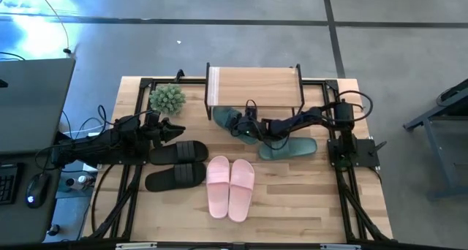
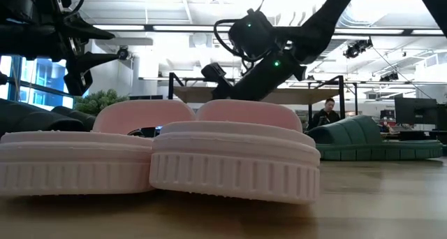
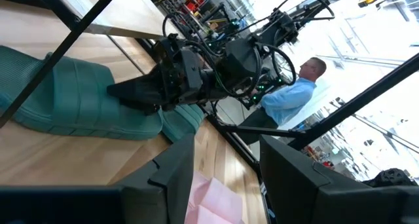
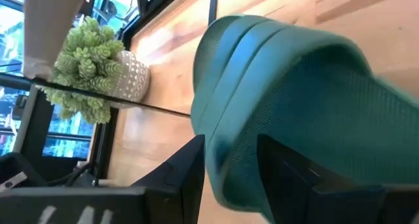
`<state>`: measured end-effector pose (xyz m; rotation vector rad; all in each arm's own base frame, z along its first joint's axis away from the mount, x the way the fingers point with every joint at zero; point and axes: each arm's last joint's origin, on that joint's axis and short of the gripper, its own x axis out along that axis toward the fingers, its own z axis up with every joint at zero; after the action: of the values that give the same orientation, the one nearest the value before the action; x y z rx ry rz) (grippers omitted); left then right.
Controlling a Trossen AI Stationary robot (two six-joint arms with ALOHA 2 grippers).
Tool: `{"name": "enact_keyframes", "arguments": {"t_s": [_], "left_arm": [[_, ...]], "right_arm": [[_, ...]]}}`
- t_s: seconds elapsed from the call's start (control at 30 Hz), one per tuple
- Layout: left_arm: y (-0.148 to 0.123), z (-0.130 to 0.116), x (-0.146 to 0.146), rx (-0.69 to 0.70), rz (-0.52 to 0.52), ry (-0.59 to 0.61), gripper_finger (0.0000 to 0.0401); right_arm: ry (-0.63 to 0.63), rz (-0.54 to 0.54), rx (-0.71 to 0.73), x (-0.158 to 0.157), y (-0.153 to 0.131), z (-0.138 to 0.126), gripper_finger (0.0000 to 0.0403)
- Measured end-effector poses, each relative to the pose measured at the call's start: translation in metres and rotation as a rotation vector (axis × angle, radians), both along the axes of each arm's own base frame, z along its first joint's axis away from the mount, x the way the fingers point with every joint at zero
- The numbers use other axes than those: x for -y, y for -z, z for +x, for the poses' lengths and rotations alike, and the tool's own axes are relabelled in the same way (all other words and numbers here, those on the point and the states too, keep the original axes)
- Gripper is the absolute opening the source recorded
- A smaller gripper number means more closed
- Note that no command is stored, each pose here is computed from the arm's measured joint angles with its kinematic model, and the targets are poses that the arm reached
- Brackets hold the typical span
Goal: Pick and place slides into the shelf
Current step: Put the bottom green slides under the shelf
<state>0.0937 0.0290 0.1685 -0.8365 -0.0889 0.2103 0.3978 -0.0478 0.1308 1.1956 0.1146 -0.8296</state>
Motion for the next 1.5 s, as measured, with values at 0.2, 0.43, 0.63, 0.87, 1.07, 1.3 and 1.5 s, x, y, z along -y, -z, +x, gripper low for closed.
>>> {"name": "enact_keyframes", "arguments": {"t_s": [0.2, 0.43, 0.63, 0.87, 1.07, 1.3, 1.5], "left_arm": [[0.0, 0.0, 0.0, 0.0, 0.0, 0.0, 0.0159], [0.0, 0.0, 0.0, 0.0, 0.0, 0.0, 0.0159], [0.0, 0.0, 0.0, 0.001, 0.0, 0.0, 0.0159], [0.0, 0.0, 0.0, 0.0, 0.0, 0.0, 0.0159], [0.0, 0.0, 0.0, 0.0, 0.0, 0.0, 0.0159], [0.0, 0.0, 0.0, 0.0, 0.0, 0.0, 0.0159], [0.0, 0.0, 0.0, 0.0, 0.0, 0.0, 0.0159]], "right_arm": [[-0.018, 0.0, -0.001, -0.007, 0.0, 0.001, 0.0131], [-0.049, -0.037, -0.088, -0.013, -0.019, -0.01, 0.0131], [-0.088, -0.063, -0.169, -0.026, -0.042, -0.024, 0.0131], [-0.365, -0.168, -0.35, -0.048, -0.059, -0.04, 0.0131], [-0.672, -0.402, -0.697, -0.06, -0.08, -0.076, 0.0127], [-0.838, -0.56, -1.119, -0.075, -0.073, -0.113, 0.0078], [-0.863, -0.589, -1.054, -0.061, -0.042, -0.115, 0.0008]]}}
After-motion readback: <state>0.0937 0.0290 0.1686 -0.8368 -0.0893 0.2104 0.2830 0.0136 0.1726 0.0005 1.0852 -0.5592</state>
